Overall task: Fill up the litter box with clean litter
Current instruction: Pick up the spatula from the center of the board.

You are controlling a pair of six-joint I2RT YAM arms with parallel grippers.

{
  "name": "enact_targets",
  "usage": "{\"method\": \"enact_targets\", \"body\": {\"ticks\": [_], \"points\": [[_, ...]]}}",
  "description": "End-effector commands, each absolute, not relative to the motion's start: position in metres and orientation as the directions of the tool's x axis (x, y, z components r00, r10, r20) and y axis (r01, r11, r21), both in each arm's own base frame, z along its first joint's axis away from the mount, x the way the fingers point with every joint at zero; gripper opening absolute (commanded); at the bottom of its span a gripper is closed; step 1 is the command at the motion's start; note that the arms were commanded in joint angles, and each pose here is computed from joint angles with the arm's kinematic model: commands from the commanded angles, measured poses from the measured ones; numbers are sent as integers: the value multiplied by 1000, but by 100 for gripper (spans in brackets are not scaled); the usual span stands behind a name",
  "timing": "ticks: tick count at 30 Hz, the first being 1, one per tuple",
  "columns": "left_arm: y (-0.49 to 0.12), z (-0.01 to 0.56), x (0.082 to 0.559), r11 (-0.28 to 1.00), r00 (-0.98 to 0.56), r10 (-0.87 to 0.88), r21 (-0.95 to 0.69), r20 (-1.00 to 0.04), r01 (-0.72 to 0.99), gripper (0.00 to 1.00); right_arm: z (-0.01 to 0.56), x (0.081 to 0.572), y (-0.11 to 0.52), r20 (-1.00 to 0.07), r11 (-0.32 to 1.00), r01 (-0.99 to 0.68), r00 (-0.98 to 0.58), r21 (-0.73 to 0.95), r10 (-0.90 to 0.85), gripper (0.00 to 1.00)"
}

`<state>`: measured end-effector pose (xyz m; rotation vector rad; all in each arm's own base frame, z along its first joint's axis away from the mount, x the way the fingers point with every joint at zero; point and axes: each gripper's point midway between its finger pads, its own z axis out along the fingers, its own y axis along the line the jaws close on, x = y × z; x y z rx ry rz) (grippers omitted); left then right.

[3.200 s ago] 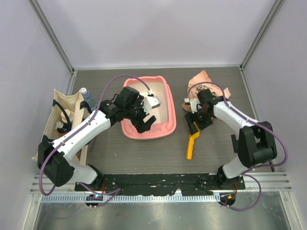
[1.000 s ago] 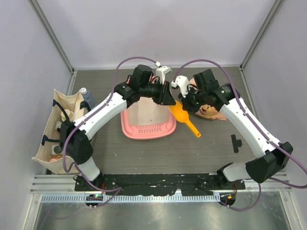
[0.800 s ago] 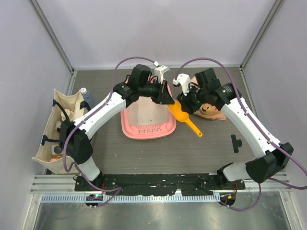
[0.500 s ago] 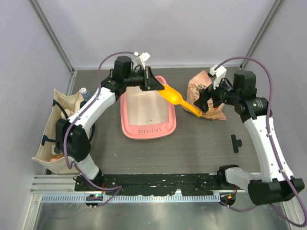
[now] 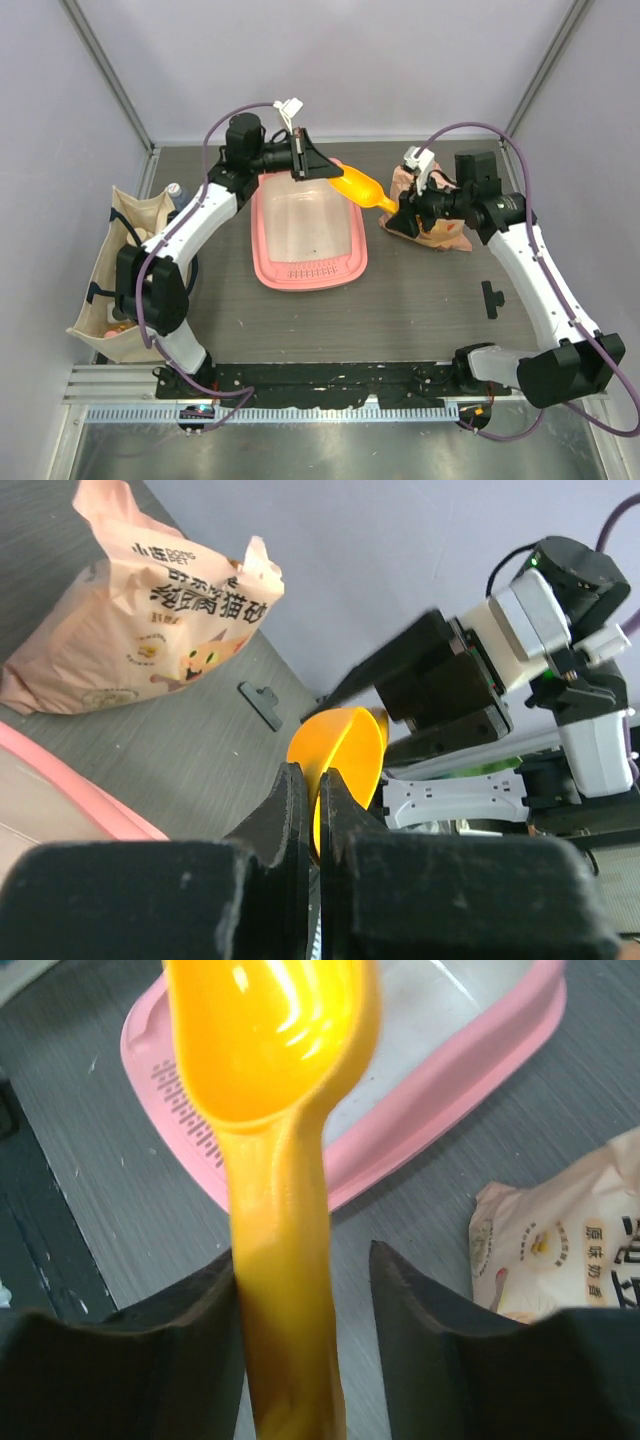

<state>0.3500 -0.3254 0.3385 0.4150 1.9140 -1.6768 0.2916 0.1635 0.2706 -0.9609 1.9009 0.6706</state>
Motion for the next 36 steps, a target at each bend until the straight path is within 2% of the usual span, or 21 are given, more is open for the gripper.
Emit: {"method": "enact_targets", "body": {"ticks": [1,2,3,5,6,7,8,10,12,14,15,17,18,22,24,25,27,28,34,35,36], "points": [[-322,351,345,118,-773,-107,-780,-626,615,0,288,291,169,-882,486,-874,-219,-13,-418,40],[-321,352,345,124,-755,-100,-761,-648,636,12,285,284,167,-867,451,-893,-211,-18,-452,29],[-320,353,340,117,-735,-76,-738,-674,664,40,295,283,166,-866,427,-903,-168,-58,-472,26],[-315,348,340,161,-643,-6,-636,-765,755,55,288,276,162,-831,382,-921,-152,-77,-535,20],[-312,344,340,182,-596,33,-581,-803,793,60,290,278,160,-812,340,-929,-82,-148,-578,20],[-306,333,336,225,-604,83,-575,-793,786,61,289,277,159,-797,320,-931,-57,-175,-601,19],[-303,339,340,223,-454,127,-420,-882,880,61,288,274,161,-779,286,-937,-25,-200,-627,19],[-295,342,341,252,-387,173,-339,-906,906,63,284,275,159,-724,225,-933,52,-281,-688,19],[-295,345,342,229,-283,214,-234,-935,945,63,280,273,164,-671,167,-930,106,-329,-733,19],[-296,348,334,201,-246,260,-197,-934,960,62,280,275,168,-655,151,-920,136,-363,-744,19],[-301,345,329,158,-174,298,-131,-939,979,61,282,277,171,-649,151,-914,145,-378,-747,19],[-302,332,312,115,-169,380,-135,-910,984,59,290,284,174,-659,171,-900,154,-401,-736,19],[-304,319,295,46,-119,442,-110,-889,993,59,290,286,175,-655,169,-899,156,-405,-740,18],[-305,297,270,-42,-43,529,-77,-847,996,59,295,295,169,-604,147,-866,203,-477,-771,17],[-308,294,275,-14,0,552,-9,-834,1000,59,297,296,167,-589,133,-856,222,-499,-777,17],[-308,282,277,19,-36,566,-30,-824,999,59,299,295,167,-583,125,-852,234,-509,-778,17],[-311,295,300,115,12,530,86,-848,990,57,301,293,168,-573,107,-848,253,-519,-779,17],[-309,283,302,147,-20,534,70,-845,987,57,300,291,168,-572,98,-852,256,-515,-779,18],[-309,288,316,210,32,506,159,-862,965,43,302,284,173,-554,63,-839,299,-541,-777,17],[-310,288,315,197,44,505,165,-862,966,34,302,283,173,-556,65,-837,301,-543,-775,17],[-310,287,312,190,36,504,152,-863,970,29,304,283,175,-561,66,-836,304,-545,-770,17]]}}
